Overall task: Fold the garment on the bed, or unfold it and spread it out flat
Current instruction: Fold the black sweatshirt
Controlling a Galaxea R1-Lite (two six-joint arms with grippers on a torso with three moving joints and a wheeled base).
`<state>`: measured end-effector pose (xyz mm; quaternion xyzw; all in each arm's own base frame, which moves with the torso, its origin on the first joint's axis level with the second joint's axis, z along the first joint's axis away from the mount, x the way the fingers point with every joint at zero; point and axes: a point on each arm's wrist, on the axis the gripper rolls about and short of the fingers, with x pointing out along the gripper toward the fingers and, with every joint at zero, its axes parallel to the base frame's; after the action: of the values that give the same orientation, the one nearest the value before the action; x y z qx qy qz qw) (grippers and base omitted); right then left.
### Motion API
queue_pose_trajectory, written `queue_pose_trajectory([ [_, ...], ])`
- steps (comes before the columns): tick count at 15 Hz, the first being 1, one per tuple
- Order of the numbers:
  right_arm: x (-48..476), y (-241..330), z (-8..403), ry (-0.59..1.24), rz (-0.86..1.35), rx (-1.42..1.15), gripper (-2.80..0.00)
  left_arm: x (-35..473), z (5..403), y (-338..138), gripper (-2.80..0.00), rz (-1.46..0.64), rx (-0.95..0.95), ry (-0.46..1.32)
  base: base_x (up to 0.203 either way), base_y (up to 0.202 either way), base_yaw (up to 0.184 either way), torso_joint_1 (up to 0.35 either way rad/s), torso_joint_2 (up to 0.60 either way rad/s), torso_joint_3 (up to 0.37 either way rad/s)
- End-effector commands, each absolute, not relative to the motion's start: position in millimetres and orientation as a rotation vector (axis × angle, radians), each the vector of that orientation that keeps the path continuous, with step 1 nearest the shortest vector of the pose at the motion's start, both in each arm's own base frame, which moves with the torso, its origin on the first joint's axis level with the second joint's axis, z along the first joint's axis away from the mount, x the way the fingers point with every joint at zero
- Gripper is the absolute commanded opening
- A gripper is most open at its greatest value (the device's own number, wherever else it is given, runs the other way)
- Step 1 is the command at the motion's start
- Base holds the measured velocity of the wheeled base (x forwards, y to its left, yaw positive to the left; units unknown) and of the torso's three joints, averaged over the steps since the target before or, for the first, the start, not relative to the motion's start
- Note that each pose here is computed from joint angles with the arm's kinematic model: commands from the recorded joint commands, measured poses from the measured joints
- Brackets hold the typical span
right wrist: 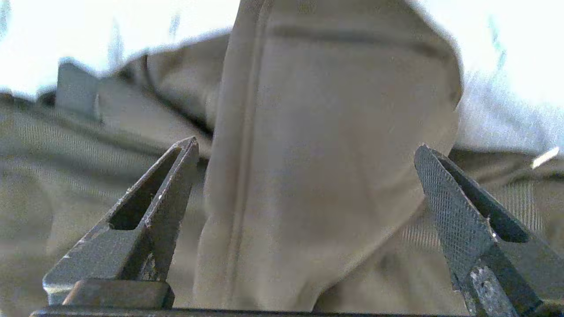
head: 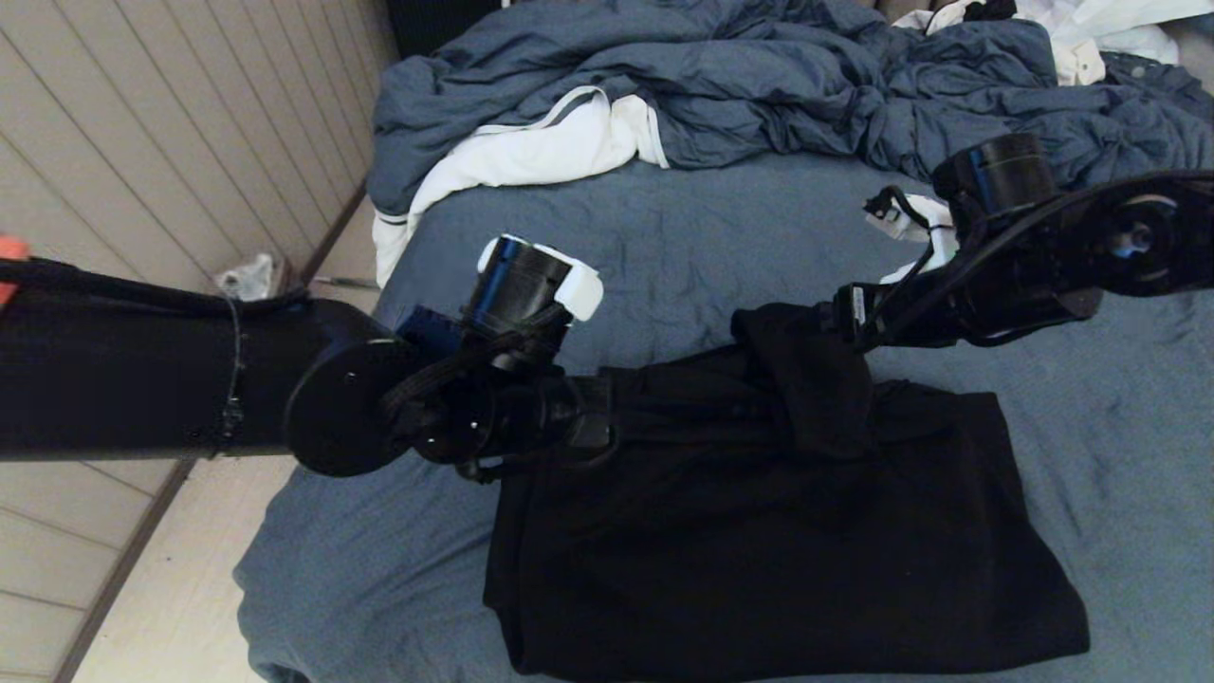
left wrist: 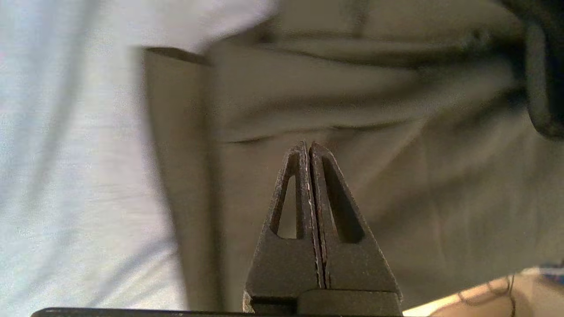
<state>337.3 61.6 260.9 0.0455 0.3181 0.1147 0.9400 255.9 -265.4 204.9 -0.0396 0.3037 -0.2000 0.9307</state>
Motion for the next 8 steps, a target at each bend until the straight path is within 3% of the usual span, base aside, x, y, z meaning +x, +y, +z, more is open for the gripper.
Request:
queue_pose_trajectory([
  [1,332.7,70.1,264.1,0.691,0.228,0.064,0.00,257.4,190.2,-280.0,-2.80,-0.424,-0.060,0.652,0.000,0.000,0.000,0.000,0.00,0.000],
  [8,342.9,90.1,251.2,0.724,0.187,-0.044,0.00,264.5,186.4,-284.1,-2.80,-0.435,-0.108,0.674,0.000,0.000,0.000,0.000,0.00,0.000],
])
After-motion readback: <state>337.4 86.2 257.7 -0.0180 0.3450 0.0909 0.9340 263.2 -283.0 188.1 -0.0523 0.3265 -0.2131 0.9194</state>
